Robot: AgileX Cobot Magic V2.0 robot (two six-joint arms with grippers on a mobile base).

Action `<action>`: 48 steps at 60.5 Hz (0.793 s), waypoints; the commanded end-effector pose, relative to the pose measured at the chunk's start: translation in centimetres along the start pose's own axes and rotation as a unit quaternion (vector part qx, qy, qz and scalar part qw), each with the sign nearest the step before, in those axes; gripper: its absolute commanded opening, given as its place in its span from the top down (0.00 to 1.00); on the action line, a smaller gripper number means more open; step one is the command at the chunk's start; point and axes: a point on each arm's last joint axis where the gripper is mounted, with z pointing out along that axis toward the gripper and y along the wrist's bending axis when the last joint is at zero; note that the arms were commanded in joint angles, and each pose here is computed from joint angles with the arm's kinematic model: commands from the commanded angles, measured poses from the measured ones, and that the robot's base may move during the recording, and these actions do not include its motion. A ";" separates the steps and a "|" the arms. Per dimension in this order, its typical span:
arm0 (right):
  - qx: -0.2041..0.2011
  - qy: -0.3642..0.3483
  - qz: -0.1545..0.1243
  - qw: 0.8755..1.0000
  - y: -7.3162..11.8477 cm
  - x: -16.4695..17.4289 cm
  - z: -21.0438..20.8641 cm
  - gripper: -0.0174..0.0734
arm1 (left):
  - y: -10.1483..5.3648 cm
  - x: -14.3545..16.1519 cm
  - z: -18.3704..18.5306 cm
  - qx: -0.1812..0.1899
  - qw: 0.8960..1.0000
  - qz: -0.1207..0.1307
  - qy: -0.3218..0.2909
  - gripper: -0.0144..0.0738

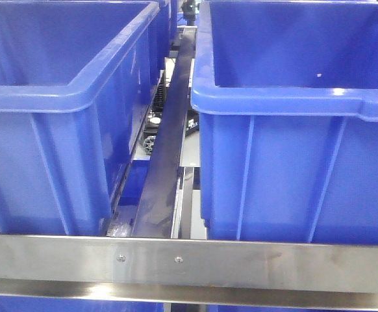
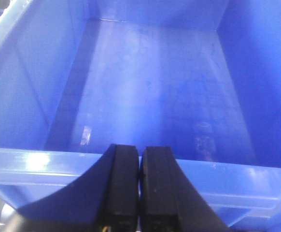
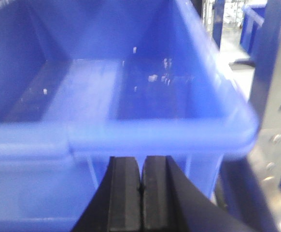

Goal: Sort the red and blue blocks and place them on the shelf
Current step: 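Raise both empty grippers up above the bin rims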

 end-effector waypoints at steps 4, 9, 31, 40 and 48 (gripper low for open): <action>-0.009 -0.081 0.000 0.997 0.2 -1.8 -0.4 0.76 | -0.4 -1.6 -0.2 0.015 0.999 0.000 -0.049 0.68; -0.009 -0.081 0.000 0.997 0.2 -1.8 -0.4 0.76 | -0.4 -1.6 -0.2 0.015 0.999 0.000 -0.049 0.68; -0.009 -0.080 0.000 0.997 0.2 -1.8 -0.4 0.76 | -0.4 -1.6 -0.2 0.015 0.999 0.000 -0.049 0.68; -0.009 -0.080 0.000 0.997 0.2 -1.8 -0.4 0.76 | -0.4 -1.6 -0.2 0.015 0.999 0.000 -0.049 0.68; -0.009 -0.080 0.000 0.997 0.2 -1.8 -0.4 0.76 | -0.4 -1.6 -0.2 0.015 0.999 0.000 -0.049 0.68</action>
